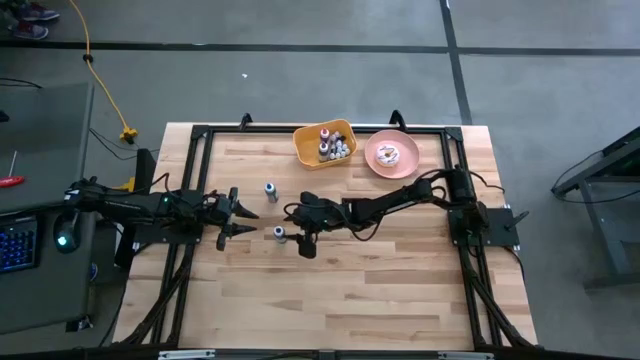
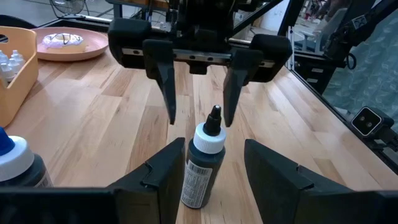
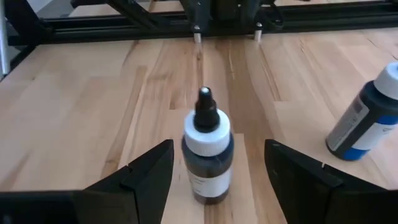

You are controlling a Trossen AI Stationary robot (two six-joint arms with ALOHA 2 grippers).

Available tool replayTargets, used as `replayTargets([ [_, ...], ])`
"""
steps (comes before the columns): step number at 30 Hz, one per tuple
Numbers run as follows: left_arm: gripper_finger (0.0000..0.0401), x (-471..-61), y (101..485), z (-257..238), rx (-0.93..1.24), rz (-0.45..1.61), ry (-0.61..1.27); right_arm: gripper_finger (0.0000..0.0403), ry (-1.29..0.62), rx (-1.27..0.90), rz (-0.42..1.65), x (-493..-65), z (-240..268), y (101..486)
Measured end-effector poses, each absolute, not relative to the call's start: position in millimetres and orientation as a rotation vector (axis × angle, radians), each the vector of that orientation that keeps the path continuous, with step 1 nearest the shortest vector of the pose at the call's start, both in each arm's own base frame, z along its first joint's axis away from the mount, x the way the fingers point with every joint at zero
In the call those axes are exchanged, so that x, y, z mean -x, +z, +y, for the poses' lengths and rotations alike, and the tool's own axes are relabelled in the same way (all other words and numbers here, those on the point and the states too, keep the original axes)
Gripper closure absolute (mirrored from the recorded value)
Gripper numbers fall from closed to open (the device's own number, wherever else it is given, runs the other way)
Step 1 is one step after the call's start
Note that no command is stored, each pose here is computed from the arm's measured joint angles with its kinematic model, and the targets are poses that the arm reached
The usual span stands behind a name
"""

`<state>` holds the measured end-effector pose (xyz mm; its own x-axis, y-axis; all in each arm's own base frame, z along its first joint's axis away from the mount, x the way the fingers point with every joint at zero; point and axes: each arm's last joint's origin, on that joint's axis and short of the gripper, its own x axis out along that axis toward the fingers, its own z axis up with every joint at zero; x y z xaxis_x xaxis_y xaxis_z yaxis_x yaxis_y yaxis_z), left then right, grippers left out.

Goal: Pick & Place food coloring
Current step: Put the large black food coloring bottle into the yellow bin

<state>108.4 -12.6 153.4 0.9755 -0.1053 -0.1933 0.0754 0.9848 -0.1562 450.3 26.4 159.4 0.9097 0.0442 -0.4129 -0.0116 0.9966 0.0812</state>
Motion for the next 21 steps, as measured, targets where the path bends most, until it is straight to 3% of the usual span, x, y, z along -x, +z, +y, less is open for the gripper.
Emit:
replayTargets([
  [12,0.0238,-108.4,153.3,-12.6,0.149,0.203,-0.091,0.0162,0.027,-0.08,0.41,-451.5,27.4,160.0],
  [21,0.0238,-108.4,153.3,-12.6,0.149,0.203,-0.091,0.0162,0.051,-0.122,0.395,-475.3,25.8,154.2],
])
